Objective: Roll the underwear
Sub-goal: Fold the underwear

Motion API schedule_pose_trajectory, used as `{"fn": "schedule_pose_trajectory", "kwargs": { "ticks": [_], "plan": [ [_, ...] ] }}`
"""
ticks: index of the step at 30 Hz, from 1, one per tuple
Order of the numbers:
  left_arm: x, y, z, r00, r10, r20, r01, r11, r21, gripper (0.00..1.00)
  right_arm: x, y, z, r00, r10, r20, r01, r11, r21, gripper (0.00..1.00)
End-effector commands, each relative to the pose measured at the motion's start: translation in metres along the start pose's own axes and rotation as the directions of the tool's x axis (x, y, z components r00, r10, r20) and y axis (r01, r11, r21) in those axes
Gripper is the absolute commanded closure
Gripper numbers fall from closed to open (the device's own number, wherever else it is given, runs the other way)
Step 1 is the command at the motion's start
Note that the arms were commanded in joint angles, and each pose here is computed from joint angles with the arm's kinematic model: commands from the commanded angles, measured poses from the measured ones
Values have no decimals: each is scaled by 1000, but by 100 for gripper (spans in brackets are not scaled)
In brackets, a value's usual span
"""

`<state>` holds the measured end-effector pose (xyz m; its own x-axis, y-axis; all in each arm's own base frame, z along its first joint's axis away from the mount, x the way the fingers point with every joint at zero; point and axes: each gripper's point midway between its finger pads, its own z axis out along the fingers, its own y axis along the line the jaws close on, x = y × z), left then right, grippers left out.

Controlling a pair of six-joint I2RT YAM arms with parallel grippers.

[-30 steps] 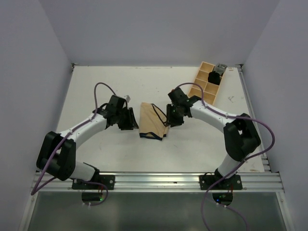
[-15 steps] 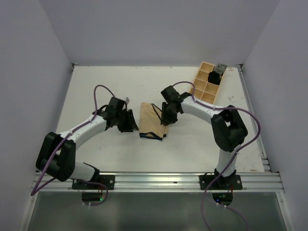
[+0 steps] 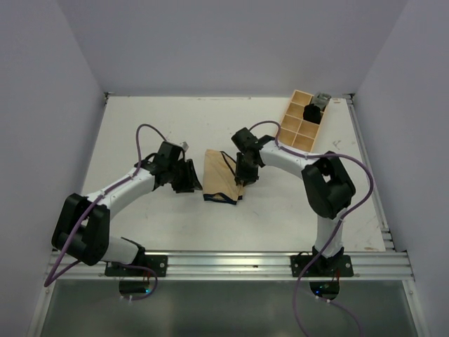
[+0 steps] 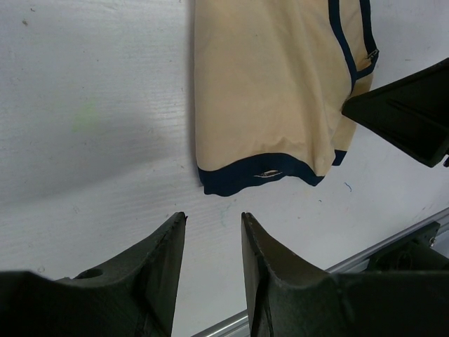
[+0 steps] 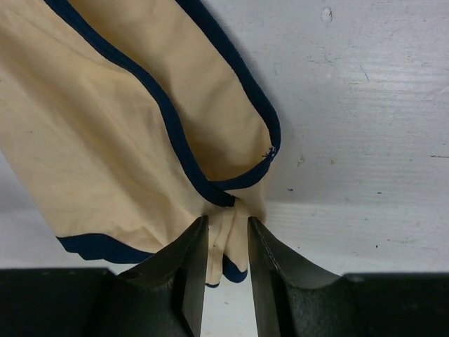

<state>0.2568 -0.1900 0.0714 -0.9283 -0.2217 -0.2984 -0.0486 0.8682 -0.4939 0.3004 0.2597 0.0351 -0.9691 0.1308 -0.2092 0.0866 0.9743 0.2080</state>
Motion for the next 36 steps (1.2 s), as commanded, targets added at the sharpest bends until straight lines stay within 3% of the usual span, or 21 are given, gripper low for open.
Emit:
{"fn": "schedule_pose_trajectory", "kwargs": {
  "ticks": [1, 9, 14, 18, 22, 25, 26, 36],
  "plan": [
    [-11, -11, -6, 999, 4, 41, -6, 999, 42, 58, -8, 8, -2, 999, 15, 29, -15, 1000, 1, 67],
    [-11, -9, -7, 999, 22, 40, -23, 999, 23, 59, -10, 16, 4, 999, 9, 34, -9, 1000, -21, 71],
    [-11, -8, -8, 999, 27, 45, -28, 999, 19, 59, -14, 19, -3, 998, -10, 55, 11, 1000, -22, 92],
    [-12, -8, -8, 998, 28, 48, -29, 999, 19, 59, -16, 20, -9, 998, -23, 66, 25, 999, -26, 100],
    [-11, -8, -8, 998, 24, 49, -26, 999, 26, 59, -14, 13, -14, 998, -19, 62, 19, 1000, 13, 100],
    [-11, -9, -9, 998, 24, 52, -26, 999, 32, 59, -13, 10, -16, 997, -7, 74, 6, 1000, 14, 79],
    [-10, -8, -9, 998, 24, 53, -26, 999, 31, 59, -11, 9, -15, 997, -7, 75, 6, 1000, 16, 78],
    [-7, -5, -11, 999, 26, 42, -27, 1000, 16, 58, -8, 5, 2, 999, -26, 47, 25, 999, 36, 73]
  ]
}}
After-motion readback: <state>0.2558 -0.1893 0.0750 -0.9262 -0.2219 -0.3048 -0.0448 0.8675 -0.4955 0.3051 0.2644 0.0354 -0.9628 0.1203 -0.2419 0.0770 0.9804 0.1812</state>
